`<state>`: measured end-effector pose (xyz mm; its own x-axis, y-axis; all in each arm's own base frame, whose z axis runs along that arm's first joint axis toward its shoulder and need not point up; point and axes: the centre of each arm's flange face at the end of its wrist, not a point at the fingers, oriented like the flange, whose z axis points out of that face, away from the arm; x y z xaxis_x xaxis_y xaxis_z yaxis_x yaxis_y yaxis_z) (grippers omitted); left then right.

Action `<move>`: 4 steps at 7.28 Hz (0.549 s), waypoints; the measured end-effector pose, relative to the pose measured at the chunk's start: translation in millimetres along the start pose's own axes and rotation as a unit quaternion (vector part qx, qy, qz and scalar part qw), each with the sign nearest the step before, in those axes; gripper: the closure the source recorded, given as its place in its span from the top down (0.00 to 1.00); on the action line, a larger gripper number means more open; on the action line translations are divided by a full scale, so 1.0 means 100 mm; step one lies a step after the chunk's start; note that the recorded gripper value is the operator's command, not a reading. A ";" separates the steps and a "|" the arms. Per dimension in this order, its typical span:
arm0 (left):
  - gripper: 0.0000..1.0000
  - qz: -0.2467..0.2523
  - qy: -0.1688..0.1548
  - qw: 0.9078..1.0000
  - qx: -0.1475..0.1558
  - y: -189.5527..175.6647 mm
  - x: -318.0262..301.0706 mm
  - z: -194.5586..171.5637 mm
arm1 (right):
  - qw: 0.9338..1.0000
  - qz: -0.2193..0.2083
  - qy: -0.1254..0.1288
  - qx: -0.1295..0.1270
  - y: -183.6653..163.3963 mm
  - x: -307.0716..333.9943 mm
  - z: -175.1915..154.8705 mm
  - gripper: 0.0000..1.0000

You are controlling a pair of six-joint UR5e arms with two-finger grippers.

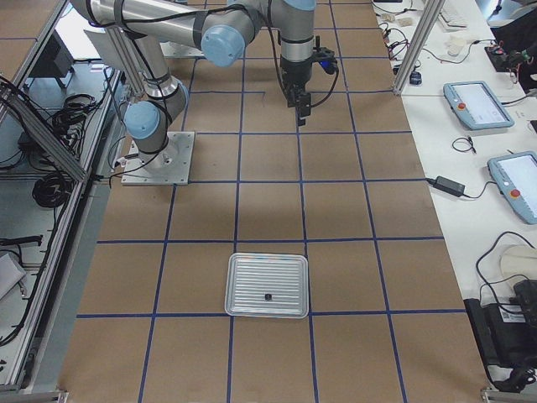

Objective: Place bearing gear from tray to pile

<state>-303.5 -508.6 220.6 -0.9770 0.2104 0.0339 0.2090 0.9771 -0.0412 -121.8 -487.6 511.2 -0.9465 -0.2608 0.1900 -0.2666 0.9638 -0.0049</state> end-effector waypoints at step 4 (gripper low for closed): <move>0.43 0.008 -0.004 1.000 -0.013 0.01 0.19 0.44 | 0.995 -0.090 -0.039 0.020 0.73 1.17 0.84 1.00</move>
<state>-323.3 -505.3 176.9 -0.9740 0.2251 0.0264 0.2248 0.9743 -0.0163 -267.4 -452.2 451.1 -0.8936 -0.4340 0.1148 -0.4385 0.8986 -0.0166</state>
